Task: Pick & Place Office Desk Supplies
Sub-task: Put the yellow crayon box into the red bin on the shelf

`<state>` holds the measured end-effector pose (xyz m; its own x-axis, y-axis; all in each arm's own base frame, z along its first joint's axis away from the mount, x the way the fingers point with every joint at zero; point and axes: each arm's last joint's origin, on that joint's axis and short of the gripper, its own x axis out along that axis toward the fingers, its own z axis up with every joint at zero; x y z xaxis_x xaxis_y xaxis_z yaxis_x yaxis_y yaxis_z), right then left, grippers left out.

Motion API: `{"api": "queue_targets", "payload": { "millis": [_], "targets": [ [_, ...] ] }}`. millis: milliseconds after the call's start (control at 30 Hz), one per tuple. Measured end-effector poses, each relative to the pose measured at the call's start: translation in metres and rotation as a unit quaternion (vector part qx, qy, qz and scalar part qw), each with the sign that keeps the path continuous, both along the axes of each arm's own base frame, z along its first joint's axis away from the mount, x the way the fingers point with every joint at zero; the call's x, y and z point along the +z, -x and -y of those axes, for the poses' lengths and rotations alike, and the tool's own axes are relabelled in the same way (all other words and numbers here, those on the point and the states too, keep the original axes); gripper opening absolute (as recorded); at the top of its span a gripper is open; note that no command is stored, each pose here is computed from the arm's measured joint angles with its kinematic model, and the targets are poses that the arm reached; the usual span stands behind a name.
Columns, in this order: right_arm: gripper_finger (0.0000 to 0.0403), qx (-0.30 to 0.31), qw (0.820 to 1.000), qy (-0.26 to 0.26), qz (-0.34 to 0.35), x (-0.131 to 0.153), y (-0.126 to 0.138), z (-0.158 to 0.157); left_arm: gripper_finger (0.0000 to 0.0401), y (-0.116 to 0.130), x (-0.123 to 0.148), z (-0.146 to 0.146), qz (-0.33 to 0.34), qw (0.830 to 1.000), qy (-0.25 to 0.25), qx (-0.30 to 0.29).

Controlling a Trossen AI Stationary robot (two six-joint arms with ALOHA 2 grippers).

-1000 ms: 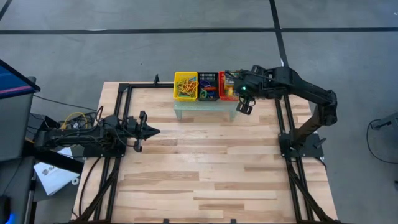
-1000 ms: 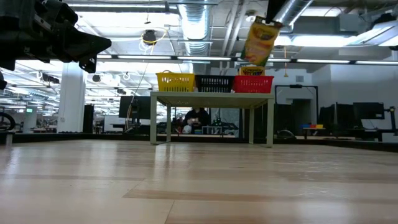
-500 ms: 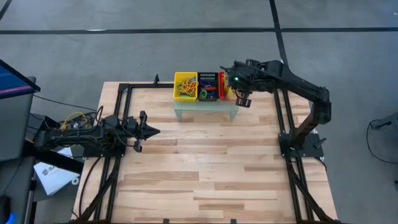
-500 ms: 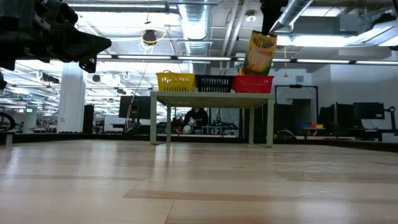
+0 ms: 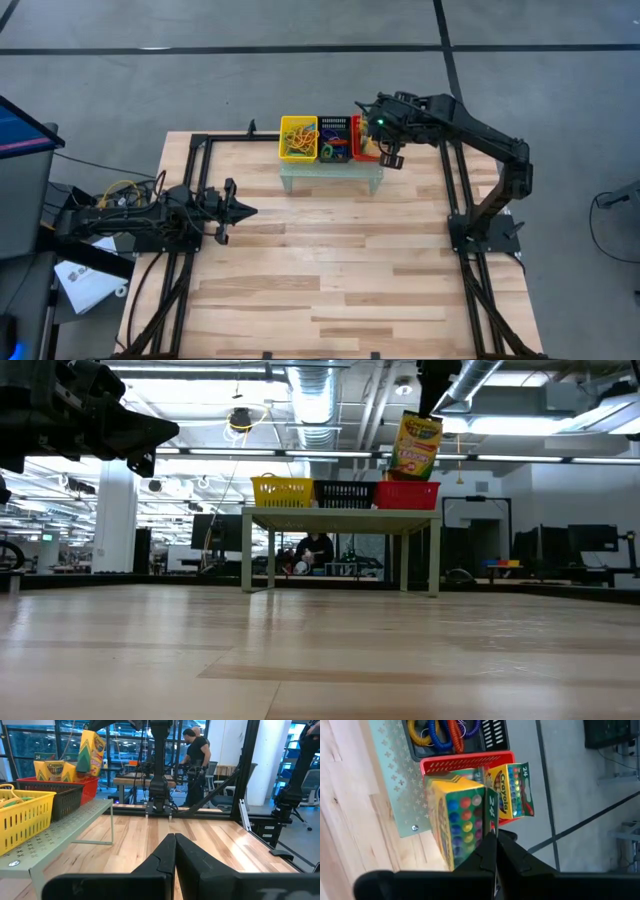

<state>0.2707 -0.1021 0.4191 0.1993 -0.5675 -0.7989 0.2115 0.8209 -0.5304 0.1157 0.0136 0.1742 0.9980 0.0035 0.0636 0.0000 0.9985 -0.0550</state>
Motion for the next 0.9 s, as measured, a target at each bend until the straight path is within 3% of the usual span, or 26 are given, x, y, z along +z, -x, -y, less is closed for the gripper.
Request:
{"api": "queue_targets", "payload": {
  "millis": [900],
  "targets": [
    [0.0000, -0.013, 1.000, -0.004, 0.000, -0.0070, -0.0084, 0.0060, 0.0000, 0.0000, 0.0001, 0.0000, 0.000, 1.000, 0.000, 0.000]
  ]
}}
